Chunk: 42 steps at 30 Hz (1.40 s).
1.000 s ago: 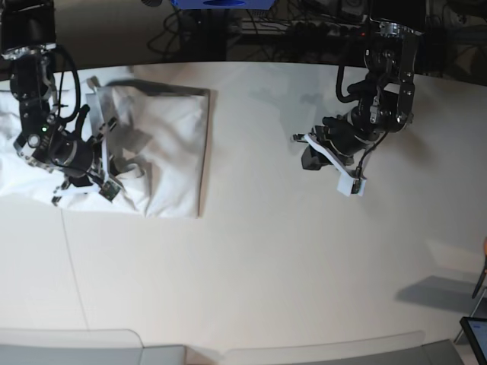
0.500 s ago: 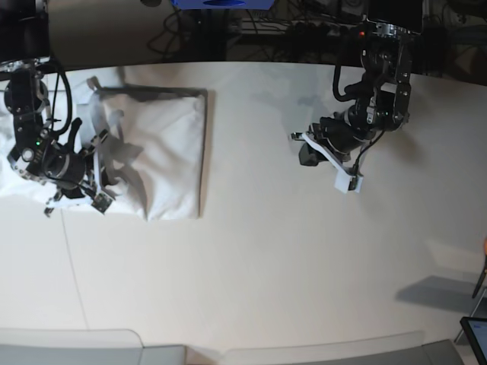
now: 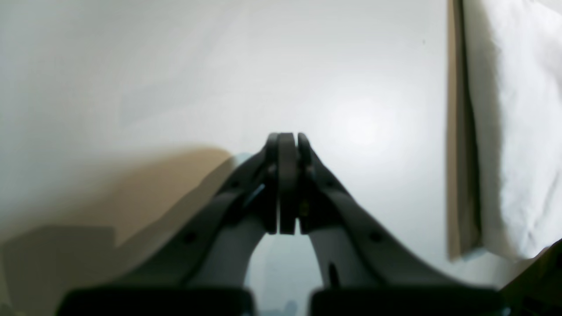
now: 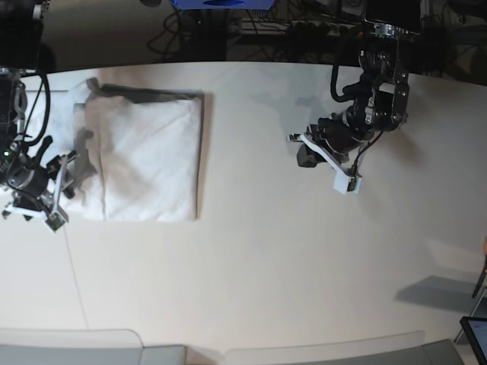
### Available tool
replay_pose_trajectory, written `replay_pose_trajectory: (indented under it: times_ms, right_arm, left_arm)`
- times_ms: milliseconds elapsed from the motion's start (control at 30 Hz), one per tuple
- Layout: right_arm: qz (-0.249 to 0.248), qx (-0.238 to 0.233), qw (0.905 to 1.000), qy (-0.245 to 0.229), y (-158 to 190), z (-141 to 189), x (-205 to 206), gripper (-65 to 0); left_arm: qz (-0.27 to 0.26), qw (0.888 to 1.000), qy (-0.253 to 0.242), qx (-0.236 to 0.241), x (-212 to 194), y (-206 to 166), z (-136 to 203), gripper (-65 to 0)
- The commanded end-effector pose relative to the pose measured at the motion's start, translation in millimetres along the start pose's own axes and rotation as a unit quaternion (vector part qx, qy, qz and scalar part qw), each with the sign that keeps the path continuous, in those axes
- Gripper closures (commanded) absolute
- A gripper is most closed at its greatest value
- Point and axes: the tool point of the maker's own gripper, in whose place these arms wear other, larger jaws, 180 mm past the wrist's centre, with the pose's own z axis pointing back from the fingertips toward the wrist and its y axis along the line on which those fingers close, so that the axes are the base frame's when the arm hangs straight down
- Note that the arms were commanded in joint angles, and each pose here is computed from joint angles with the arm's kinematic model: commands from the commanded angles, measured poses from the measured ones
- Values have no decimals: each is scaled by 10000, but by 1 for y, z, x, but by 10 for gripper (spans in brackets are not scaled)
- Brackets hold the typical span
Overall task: Fold the T-shirt properly
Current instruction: 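Press and smooth the folded shirt with the right gripper, then move the left gripper onto the folded shirt and grasp its edge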
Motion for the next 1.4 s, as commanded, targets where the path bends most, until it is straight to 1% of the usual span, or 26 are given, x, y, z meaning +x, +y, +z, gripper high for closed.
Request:
replay_pose_trajectory:
  times_ms: [0,67,167,267,300,333,367,433,500,533,567,600,700,800,900,967,1000,1067,1133,1200,1300,1367]
  right_arm:
    - [10,-182,9996,-205,-14,7,11,-297]
    - [-37,-209,9994,-264,-14,11,12,-297]
    - [52,-391,9979,-505,-10,30,23,-297]
    - [289,-416,9958,-764,15,53,35,-297]
    - [289,-374,9959,-770,25,56,36,-295]
    - [203,-299,9967,-725,34,55,33,-277]
    - [111,-245,9972,-699,39,53,33,-239]
    - [-51,-120,9983,-573,50,47,26,-138]
    - [-192,39,9986,-486,65,44,19,-15]
    - [-251,88,9984,-500,70,43,18,0]
    - [-394,66,9979,-503,70,44,15,0]
    - [-584,2,9971,-488,68,45,10,-13]
    - [-1203,-275,9911,-506,55,50,-3,-17]
    - [-1451,-545,9871,-411,40,58,-17,-23]
    - [-1634,-760,9833,-248,28,65,-35,-32]
    - [-1839,-855,9792,69,22,71,-56,-83]
    - [-2005,-837,9760,136,21,75,-63,-126]
    - [-2351,-759,9690,31,19,82,-70,-193]
    - [-2712,-616,9605,-31,21,92,-81,-254]
    - [-2928,-385,9551,-251,26,98,-79,-297]
    - [-2967,-47,9535,-526,29,104,-71,-344]
    - [-3027,172,9498,-768,33,106,-61,-366]
  left_arm:
    - [-84,9997,-220,-56,15,-3,3,0]
    - [-93,9996,-255,-67,18,-4,3,0]
    - [-104,9996,-255,-66,18,-4,3,0]
    - [-121,9995,-274,-79,20,-5,4,0]
    - [-143,9994,-308,-94,23,-6,4,0]
    - [-157,9992,-337,-112,26,-8,4,0]
    - [-197,9991,-321,-180,26,-14,2,0]
    - [-409,9980,-268,-398,25,-33,-4,0]
    - [-725,9944,-211,-733,25,-64,-9,0]
    - [-889,9917,-178,-914,24,-80,-12,0]
    - [-1082,9876,-195,-1117,27,-99,-13,0]
    - [-1203,9842,-240,-1278,28,-113,-14,0]
    - [-1490,9737,-392,-1677,29,-150,-18,0]
    - [-1776,9653,-503,-1845,26,-174,-23,0]
    - [-2015,9615,-408,-1824,12,-185,-31,0]
    - [-2182,9576,-334,-1849,1,-195,-35,0]
    - [-2298,9553,-306,-1837,-5,-198,-36,0]
    - [-2471,9509,-277,-1844,-12,-203,-36,0]
    - [-2553,9488,-251,-1844,-16,-204,-35,0]
    - [-2566,9483,-229,-1852,-18,-204,-35,0]
    - [-2581,9480,-230,-1847,-18,-204,-35,0]
    - [-2595,9482,-211,-1821,-19,-202,-36,0]
